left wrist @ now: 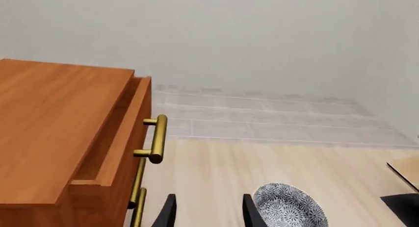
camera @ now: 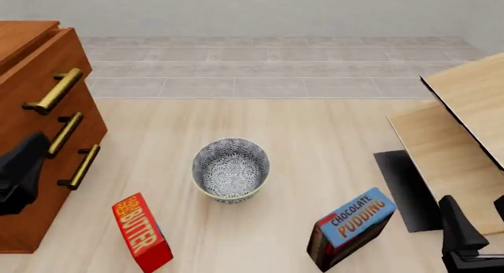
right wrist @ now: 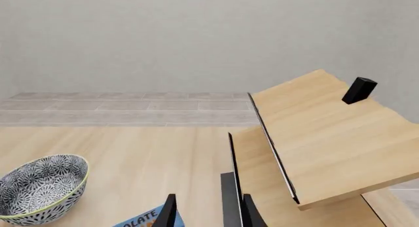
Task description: Close the top drawer of the cabinet and put the bowl on top of it.
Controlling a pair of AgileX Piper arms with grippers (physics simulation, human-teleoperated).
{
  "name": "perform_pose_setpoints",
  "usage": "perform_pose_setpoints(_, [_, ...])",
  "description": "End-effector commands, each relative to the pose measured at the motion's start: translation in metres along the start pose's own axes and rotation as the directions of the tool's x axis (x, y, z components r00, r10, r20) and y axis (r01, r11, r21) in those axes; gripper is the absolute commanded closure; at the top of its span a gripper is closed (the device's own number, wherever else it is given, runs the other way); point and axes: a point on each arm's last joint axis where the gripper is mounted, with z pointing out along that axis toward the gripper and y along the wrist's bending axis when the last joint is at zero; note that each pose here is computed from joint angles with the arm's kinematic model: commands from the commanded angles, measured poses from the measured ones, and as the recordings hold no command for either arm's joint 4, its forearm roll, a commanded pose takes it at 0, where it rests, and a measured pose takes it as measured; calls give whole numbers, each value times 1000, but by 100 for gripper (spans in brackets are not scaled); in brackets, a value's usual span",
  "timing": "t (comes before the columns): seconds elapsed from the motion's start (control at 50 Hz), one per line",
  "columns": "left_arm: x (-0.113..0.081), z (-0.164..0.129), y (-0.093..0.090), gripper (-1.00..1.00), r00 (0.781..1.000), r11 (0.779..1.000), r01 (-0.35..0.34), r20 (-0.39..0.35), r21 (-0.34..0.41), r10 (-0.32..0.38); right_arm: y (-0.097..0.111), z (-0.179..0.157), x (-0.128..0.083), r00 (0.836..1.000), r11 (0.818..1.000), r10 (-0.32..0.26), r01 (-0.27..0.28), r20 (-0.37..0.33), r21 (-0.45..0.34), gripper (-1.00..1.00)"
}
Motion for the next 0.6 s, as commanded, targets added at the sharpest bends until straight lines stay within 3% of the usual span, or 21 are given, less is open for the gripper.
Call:
perform_pose_setpoints(0.02, [-18,10,-2,-100,999,999,33,-11,0,-33,0,0,0,1000,1000,0,0,0,0,-100])
perform_pose_setpoints(0.06, [-19,12,-1,-100,997,997,70,-20,-19,-71,0,0,0,1000,1000,0,0,0,0,-100])
perform_pose_setpoints(0.1, [-20,12,0,-100,999,999,43,-9,-33,-44,0,0,0,1000,1000,0,0,0,0,-100])
perform_pose_setpoints(0.6, [-4,31,10,-100,998,993,56,-33,-107,-60,0,0,0,1000,1000,0,0,0,0,-100])
